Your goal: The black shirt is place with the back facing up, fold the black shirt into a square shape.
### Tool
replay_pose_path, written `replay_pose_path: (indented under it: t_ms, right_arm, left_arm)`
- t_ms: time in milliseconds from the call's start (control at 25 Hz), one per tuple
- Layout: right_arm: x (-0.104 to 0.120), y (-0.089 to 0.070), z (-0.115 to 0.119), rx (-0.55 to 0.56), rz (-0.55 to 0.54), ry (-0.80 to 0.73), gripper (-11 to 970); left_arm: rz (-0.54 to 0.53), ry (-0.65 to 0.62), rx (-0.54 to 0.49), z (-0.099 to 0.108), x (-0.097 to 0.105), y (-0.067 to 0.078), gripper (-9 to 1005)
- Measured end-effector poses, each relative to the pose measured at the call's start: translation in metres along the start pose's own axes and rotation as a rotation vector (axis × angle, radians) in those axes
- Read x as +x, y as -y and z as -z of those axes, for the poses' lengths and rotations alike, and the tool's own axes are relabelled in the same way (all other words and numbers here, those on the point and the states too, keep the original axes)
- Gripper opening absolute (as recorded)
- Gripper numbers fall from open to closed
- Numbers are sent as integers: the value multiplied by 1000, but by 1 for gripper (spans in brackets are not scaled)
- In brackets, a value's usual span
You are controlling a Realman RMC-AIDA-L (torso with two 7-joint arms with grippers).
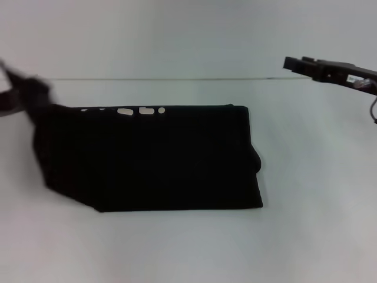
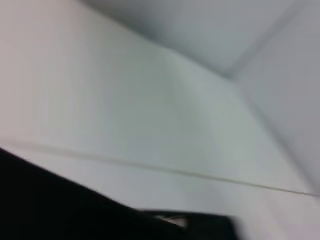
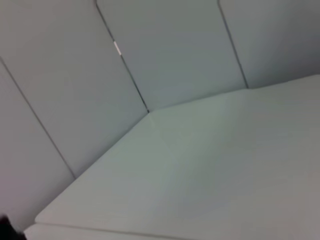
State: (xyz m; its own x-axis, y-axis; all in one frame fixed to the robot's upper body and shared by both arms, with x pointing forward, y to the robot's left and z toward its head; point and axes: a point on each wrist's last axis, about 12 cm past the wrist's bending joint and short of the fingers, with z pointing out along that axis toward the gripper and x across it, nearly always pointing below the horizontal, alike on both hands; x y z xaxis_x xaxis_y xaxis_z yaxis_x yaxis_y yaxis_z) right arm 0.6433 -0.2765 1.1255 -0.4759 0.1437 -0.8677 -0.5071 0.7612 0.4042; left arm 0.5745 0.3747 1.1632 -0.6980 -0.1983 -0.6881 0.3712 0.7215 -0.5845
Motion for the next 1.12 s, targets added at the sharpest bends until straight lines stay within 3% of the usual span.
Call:
replay_pose_path:
  t_ms: [120, 240, 360, 520, 640, 800, 1000, 1120]
  right_arm:
    - [0, 8, 11, 15, -16, 17, 582]
    - [1, 18, 25, 32, -25, 30, 582]
    - [2, 26, 36, 44, -25, 27, 582]
    - [3, 32, 46, 57, -22, 19, 581]
    - [5, 34, 49, 65, -14, 12, 581]
    - [6, 34, 49, 65, -1, -6, 580]
    - [9, 29, 42, 41, -13, -80, 582]
    - [3, 21, 35, -12, -44, -157, 581]
  left_arm:
    - [-32, -56, 190, -48, -9, 41, 27]
    - [-20, -117, 316, -96, 2, 74, 29]
    - [22, -148, 373, -139, 25, 93, 36]
    - [110, -138, 395, -180, 78, 99, 46]
    - [134, -73, 431, -189, 111, 104, 53]
    - [172, 8, 487, -188, 133, 112, 103]
    - [181, 13, 629, -180, 134, 126, 312]
    - [123, -2, 698, -168, 125, 125, 428]
